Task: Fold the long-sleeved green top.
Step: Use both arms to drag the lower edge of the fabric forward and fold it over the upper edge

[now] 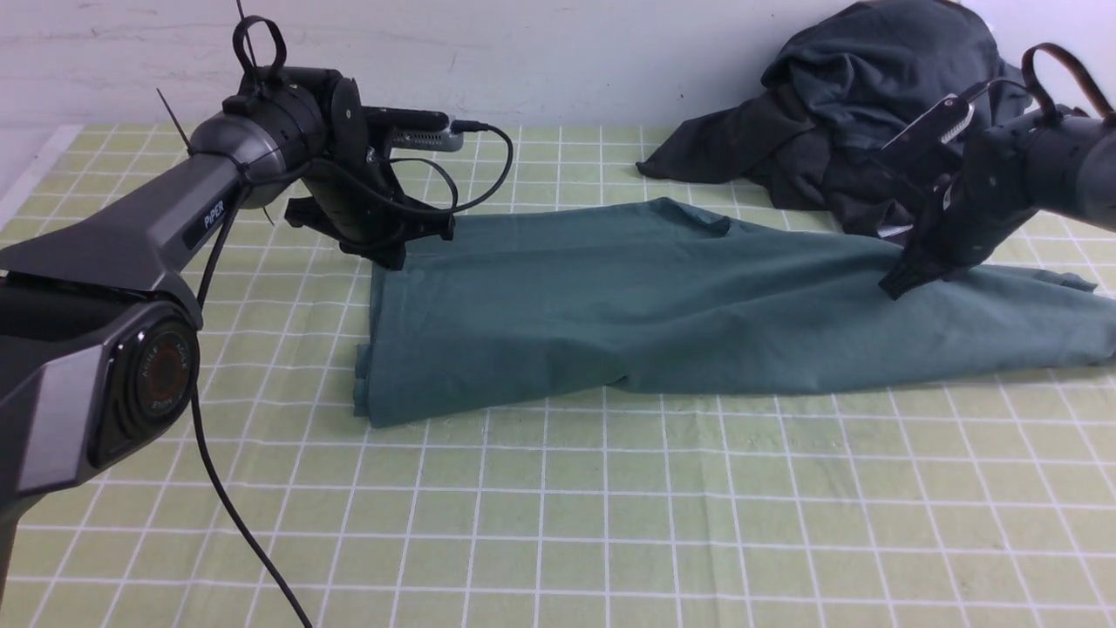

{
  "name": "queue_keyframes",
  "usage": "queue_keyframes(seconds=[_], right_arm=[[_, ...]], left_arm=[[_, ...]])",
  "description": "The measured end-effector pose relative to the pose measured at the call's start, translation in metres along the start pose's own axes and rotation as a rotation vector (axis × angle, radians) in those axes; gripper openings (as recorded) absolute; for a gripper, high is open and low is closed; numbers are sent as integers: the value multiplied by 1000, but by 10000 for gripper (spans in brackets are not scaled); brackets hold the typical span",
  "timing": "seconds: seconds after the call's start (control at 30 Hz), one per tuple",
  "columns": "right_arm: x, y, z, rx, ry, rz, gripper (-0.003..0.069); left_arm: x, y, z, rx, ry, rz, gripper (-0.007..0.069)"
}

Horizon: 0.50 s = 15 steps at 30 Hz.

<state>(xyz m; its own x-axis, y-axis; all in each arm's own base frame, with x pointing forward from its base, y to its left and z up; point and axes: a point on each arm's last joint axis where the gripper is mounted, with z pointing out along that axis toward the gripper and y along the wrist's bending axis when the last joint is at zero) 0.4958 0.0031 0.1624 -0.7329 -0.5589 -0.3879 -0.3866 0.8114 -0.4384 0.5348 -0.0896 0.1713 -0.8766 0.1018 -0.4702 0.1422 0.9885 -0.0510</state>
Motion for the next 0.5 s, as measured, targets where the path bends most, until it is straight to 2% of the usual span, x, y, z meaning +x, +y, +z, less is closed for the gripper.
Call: queue_keyframes(seconds=[0.27,0.5], right_arm=[[1,0,0,-3,10,0,-3],[-3,-2,0,18,-34,-14,-3]], left_arm=[[-30,3,-56,3,-215,2,6],[-38,22,-44,-8,-331,-35,6]])
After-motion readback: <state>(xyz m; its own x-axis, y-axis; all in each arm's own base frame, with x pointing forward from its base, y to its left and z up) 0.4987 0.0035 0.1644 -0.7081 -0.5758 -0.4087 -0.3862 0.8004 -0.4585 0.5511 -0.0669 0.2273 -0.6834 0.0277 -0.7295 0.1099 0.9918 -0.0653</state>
